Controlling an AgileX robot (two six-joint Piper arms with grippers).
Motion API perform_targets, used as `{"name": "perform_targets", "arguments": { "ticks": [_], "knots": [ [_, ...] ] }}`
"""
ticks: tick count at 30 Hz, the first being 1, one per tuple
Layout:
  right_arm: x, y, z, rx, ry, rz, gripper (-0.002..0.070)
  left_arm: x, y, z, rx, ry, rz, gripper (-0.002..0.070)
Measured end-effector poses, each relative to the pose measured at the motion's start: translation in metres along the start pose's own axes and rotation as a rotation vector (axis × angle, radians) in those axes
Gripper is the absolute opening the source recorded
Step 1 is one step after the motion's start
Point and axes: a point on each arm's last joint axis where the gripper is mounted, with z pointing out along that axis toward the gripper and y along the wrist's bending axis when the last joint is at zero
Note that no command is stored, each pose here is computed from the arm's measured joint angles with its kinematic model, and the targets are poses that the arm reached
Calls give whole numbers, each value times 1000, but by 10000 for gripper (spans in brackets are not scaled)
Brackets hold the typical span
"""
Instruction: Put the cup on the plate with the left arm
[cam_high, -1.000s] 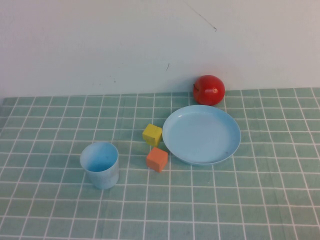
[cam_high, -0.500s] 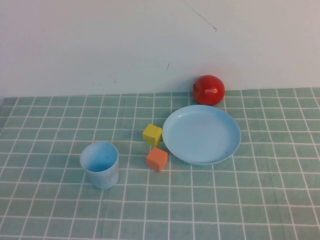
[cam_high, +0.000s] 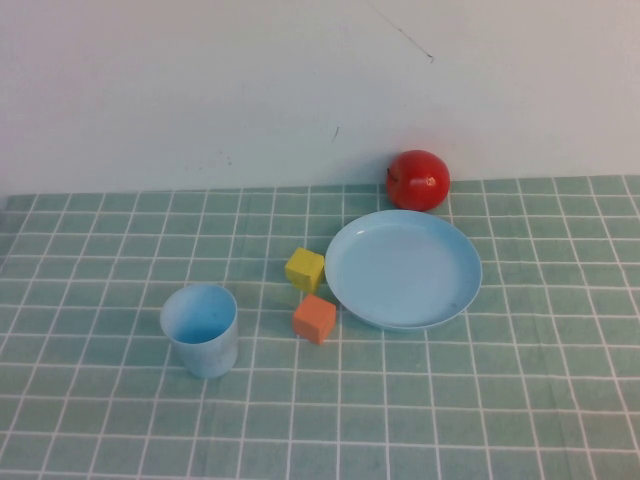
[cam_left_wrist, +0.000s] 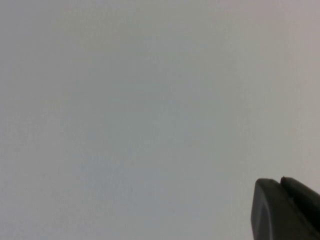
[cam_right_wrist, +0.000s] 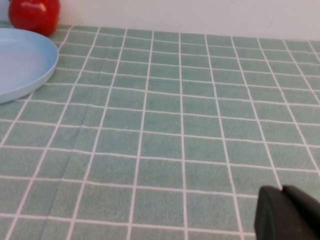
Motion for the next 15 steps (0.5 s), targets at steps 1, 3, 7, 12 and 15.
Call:
{"name": "perform_targets", "arguments": {
  "ticks": [1, 3, 7, 12, 15],
  "knots": [
    [0, 0, 0, 0, 0, 0, -2, -1, 0, 0, 3, -14, 0, -3],
    [0, 0, 0, -1, 0, 2, -2, -3, -1, 0, 6, -34, 0, -3],
    [0, 1, 0, -16, 0, 36, -2, -4, -1, 0, 9, -42, -2, -3],
    [0, 2, 0, -26, 0, 58, -2, -4, -1, 0, 10, -43, -1, -3],
    [0, 2, 0, -24, 0, 54, -2, -3, -1, 0, 7, -29, -1, -3]
  ]
}}
